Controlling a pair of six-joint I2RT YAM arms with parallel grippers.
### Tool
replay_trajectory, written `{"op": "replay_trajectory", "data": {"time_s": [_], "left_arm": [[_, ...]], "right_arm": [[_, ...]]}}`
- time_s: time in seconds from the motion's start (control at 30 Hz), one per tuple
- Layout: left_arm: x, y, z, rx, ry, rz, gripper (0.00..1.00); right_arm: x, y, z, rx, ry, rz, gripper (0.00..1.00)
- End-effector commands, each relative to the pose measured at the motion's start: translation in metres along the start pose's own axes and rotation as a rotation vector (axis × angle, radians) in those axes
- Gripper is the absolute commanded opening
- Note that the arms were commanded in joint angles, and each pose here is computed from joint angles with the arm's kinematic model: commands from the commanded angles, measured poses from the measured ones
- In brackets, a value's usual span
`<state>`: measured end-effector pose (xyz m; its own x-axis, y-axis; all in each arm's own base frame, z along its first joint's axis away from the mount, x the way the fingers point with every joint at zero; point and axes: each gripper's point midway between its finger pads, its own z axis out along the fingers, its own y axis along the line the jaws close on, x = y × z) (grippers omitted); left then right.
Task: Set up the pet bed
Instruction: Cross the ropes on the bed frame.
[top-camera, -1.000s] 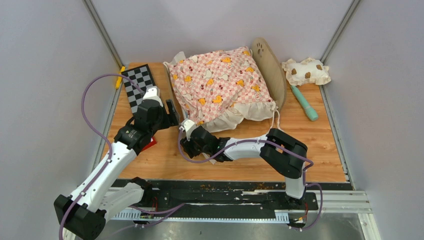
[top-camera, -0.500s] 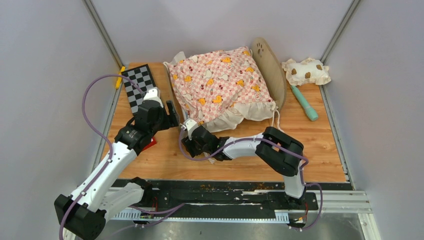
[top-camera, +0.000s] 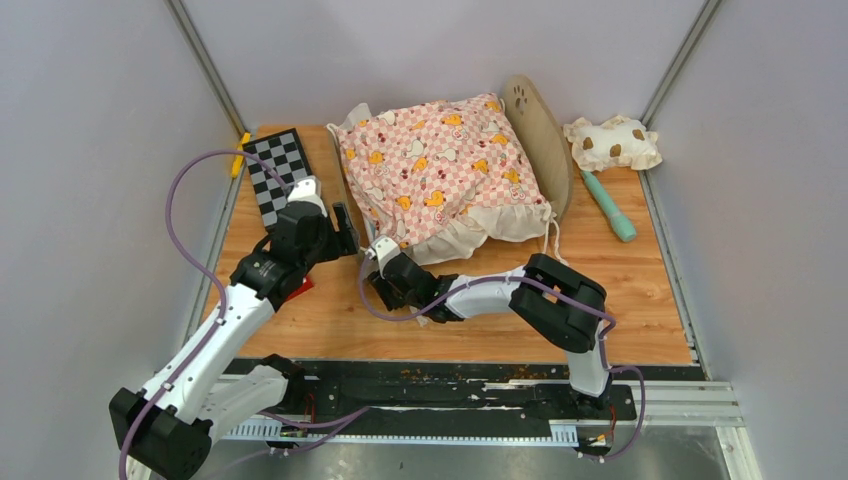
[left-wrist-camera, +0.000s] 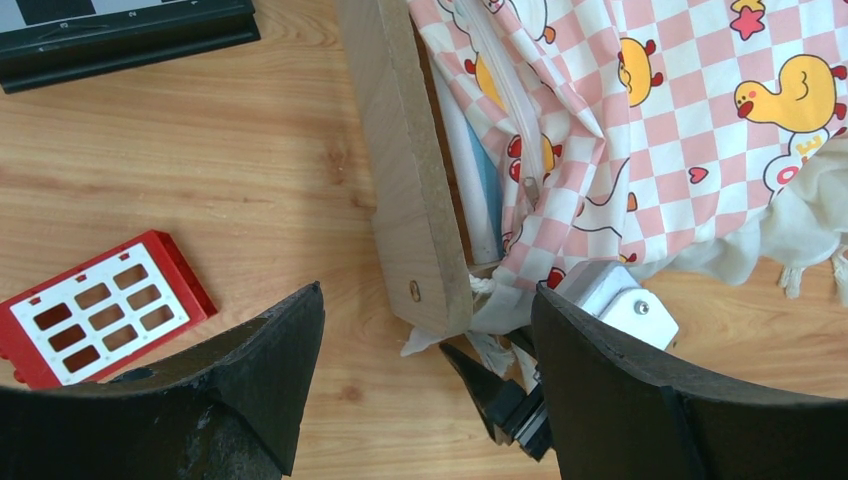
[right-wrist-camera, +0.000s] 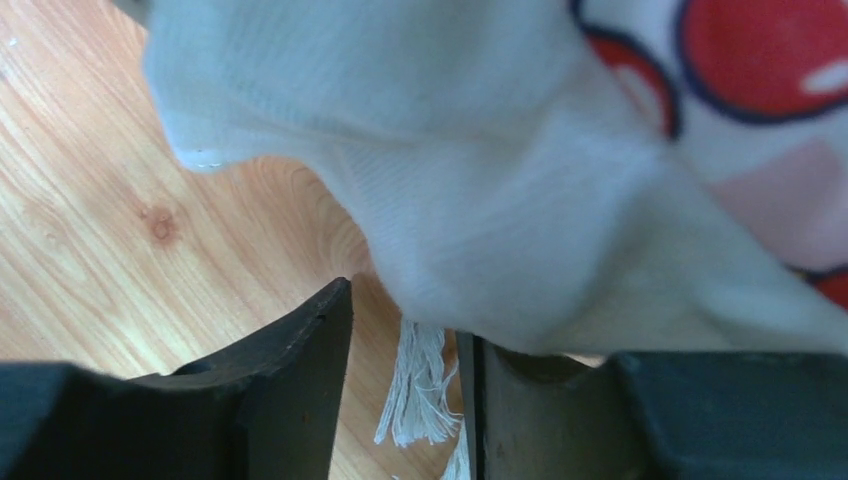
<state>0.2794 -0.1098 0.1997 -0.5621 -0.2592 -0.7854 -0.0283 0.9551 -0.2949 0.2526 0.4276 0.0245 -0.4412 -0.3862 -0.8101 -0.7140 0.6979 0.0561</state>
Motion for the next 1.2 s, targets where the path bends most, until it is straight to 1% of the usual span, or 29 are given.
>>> {"op": "replay_trajectory", "data": {"time_s": [0.0, 0.03, 0.23, 0.3, 0.43, 0.67, 0.97, 1.17], "left_arm": [[-0.001, 0.000, 0.002, 0.006, -0.012, 0.007, 0.82], [0.000, 0.000, 0.002, 0.005, -0.011, 0.004, 0.82], [0.002, 0.000, 0.003, 0.007, -0.009, 0.002, 0.82], [0.003, 0.000, 0.003, 0.008, -0.007, 0.002, 0.82], [0.005, 0.001, 0.003, 0.009, -0.004, 0.012, 0.82], [0.004, 0.002, 0.009, -0.008, -0.004, 0.017, 0.83], [-0.002, 0.003, 0.022, -0.052, -0.011, 0.009, 0.83], [-0.006, 0.010, 0.030, -0.106, -0.027, 0.011, 0.83]], "right_arm": [[0.033, -0.015, -0.009, 0.061, 0.106, 0.001, 0.39], [0.036, -0.014, -0.010, 0.058, 0.113, -0.002, 0.36], [0.042, -0.007, -0.017, 0.032, 0.132, -0.016, 0.07], [0.040, -0.004, -0.023, 0.024, 0.123, -0.018, 0.00], [0.035, 0.004, -0.039, -0.015, 0.096, -0.002, 0.00], [0.045, 0.016, -0.058, -0.051, 0.108, -0.012, 0.00], [0.064, 0.025, -0.063, -0.048, 0.147, -0.039, 0.00], [0.084, 0.022, -0.064, -0.001, 0.200, -0.079, 0.00]]}}
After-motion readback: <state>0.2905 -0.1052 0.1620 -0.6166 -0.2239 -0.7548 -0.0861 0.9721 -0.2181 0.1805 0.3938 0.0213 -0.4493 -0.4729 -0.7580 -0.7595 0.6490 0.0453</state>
